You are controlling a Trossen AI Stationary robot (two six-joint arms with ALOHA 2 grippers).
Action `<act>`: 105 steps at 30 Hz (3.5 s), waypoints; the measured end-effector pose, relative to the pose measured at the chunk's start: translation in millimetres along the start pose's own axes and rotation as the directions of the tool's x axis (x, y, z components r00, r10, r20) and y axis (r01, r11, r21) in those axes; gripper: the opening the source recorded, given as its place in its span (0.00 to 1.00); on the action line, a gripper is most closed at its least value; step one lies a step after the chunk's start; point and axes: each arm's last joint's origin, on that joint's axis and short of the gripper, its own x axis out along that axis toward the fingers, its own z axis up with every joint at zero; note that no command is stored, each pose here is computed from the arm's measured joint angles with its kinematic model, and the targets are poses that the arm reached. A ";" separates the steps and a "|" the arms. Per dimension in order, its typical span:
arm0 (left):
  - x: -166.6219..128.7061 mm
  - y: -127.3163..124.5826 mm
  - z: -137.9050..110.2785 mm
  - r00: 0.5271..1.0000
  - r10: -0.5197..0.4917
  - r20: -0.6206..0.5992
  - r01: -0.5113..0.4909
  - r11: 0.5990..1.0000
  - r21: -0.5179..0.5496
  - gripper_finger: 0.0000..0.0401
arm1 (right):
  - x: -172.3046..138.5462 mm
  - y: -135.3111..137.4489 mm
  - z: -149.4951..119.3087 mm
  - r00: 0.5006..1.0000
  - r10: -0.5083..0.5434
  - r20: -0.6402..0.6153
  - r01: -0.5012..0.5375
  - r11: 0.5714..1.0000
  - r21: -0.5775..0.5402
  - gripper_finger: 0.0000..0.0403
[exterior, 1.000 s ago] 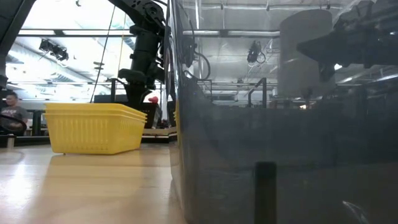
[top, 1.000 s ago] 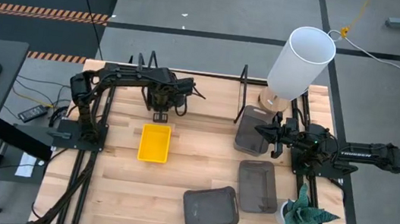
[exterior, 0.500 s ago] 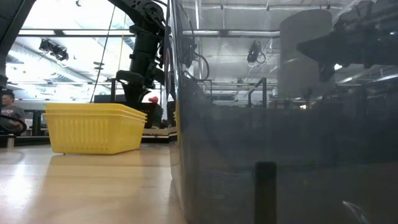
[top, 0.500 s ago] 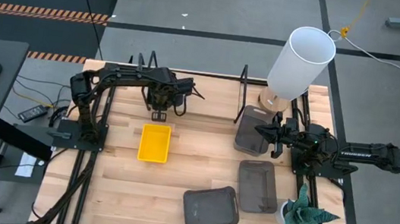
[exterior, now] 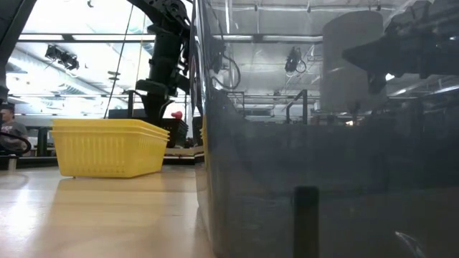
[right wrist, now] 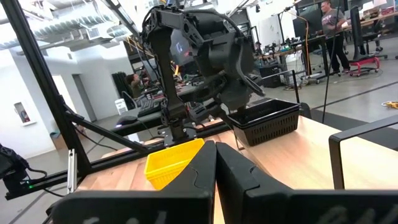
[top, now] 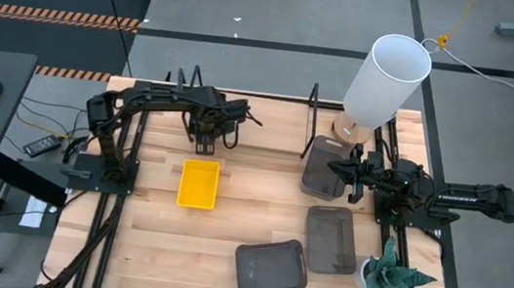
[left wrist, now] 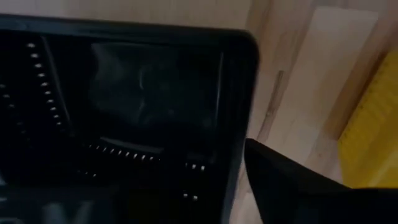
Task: Stack baskets on shelf by color
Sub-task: Put the stacked black bin on the shelf, then put the stacked yellow bin on the shelf
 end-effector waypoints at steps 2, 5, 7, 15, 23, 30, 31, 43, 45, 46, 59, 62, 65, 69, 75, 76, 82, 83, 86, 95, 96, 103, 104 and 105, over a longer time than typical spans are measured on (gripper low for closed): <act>-6.9 -2.7 -1.4 1.000 0.009 0.026 -0.009 1.000 0.005 0.48 | 0.0 0.0 0.0 1.000 0.000 0.000 0.000 1.000 0.000 0.03; -19.4 -8.0 -4.8 0.997 0.024 0.070 -0.025 1.000 0.015 0.53 | 0.0 0.0 0.0 1.000 0.000 0.000 0.000 1.000 0.000 0.03; -30.3 -14.7 -7.8 0.994 0.035 0.106 -0.037 0.999 0.019 0.55 | 0.0 0.0 0.0 1.000 0.000 0.000 0.000 1.000 0.000 0.03; -79.8 -79.0 -20.1 0.953 -0.067 0.297 0.041 0.995 0.095 0.50 | 0.0 0.0 0.0 1.000 0.000 0.000 0.000 1.000 0.000 0.03; -93.6 -156.6 -29.0 0.921 -0.250 0.299 0.226 0.968 0.112 0.45 | 0.0 0.0 0.1 1.000 0.000 0.001 0.000 1.000 0.000 0.03; -68.3 -211.3 -41.5 0.905 -0.287 0.313 0.240 0.954 0.179 0.43 | 0.0 0.0 0.1 1.000 0.000 0.001 0.000 1.000 0.000 0.03; -65.7 -215.1 -42.2 0.902 -0.292 0.320 0.249 0.954 0.167 0.43 | 0.0 0.0 0.0 1.000 0.000 0.000 0.000 1.000 0.000 0.03; -37.4 -230.3 -51.2 0.913 -0.147 0.380 0.138 0.989 0.051 0.43 | 0.0 0.0 0.0 1.000 0.000 0.000 0.000 1.000 0.000 0.03; -27.2 -231.5 -54.5 0.921 -0.145 0.362 0.140 0.989 0.039 0.43 | 0.0 0.0 0.1 1.000 0.000 0.001 0.000 1.000 0.000 0.03; -22.1 -231.1 -55.9 0.925 -0.144 0.352 0.141 0.989 0.032 0.43 | 0.0 0.0 0.0 1.000 0.000 0.000 0.000 1.000 0.000 0.03; -9.4 -225.4 -55.5 0.931 -0.131 0.342 0.125 0.991 0.040 0.19 | 0.0 0.0 0.0 1.000 0.000 0.000 0.000 1.000 0.000 0.03; -10.7 -224.9 -49.9 0.911 -0.172 0.375 0.161 0.985 0.061 0.05 | 0.0 0.0 0.1 1.000 0.000 0.001 0.000 1.000 0.000 0.03; -17.4 -222.9 -42.5 0.888 -0.196 0.415 0.177 0.981 0.084 0.05 | 0.0 0.0 0.0 1.000 0.000 0.000 0.000 1.000 0.000 0.03; -38.2 -213.4 -28.8 0.854 -0.206 0.477 0.177 0.978 0.105 0.05 | 0.0 0.0 0.0 1.000 0.000 0.000 0.000 1.000 0.000 0.03; -70.1 -183.4 -6.1 0.796 -0.155 0.586 0.103 0.987 0.121 0.05 | 0.0 0.0 0.0 1.000 0.000 0.000 0.000 1.000 0.000 0.03; -72.0 -176.1 -2.9 0.792 -0.137 0.595 0.088 0.990 0.112 0.05 | 0.0 0.0 0.0 1.000 0.000 0.000 0.000 1.000 0.000 0.03; -70.4 -128.9 14.3 0.761 -0.051 0.647 0.029 0.999 0.046 0.05 | 0.0 0.0 0.0 1.000 0.000 0.000 0.000 1.000 0.000 0.03; -69.2 -120.6 16.6 0.755 -0.037 0.654 0.021 0.999 0.032 0.05 | 0.0 0.0 0.0 1.000 0.000 0.000 0.000 1.000 0.000 0.03; -64.1 -99.2 25.3 0.735 0.006 0.678 -0.002 1.000 -0.007 0.05 | 0.0 0.0 0.0 1.000 0.000 0.000 0.000 1.000 0.000 0.03; -27.9 -61.2 46.3 0.773 0.071 0.630 -0.068 0.997 -0.029 0.05 | 0.0 0.0 0.0 1.000 0.000 0.000 0.000 1.000 0.000 0.03; -23.2 -57.1 47.6 0.782 0.077 0.618 -0.072 0.997 -0.033 0.05 | 0.0 0.0 0.0 1.000 0.000 0.000 0.000 1.000 0.000 0.03; -9.4 -35.9 46.1 0.818 0.125 0.562 -0.102 0.992 -0.073 0.06 | 0.0 0.0 0.0 1.000 0.000 0.000 0.000 1.000 0.000 0.03; -8.8 -34.3 45.7 0.820 0.127 0.559 -0.104 0.992 -0.073 0.06 | 0.0 0.0 0.0 1.000 0.000 0.000 0.000 1.000 0.000 0.03; -8.1 -32.6 45.1 0.822 0.129 0.555 -0.105 0.992 -0.074 0.06 | 0.0 0.0 0.1 1.000 0.000 0.001 0.000 1.000 0.000 0.03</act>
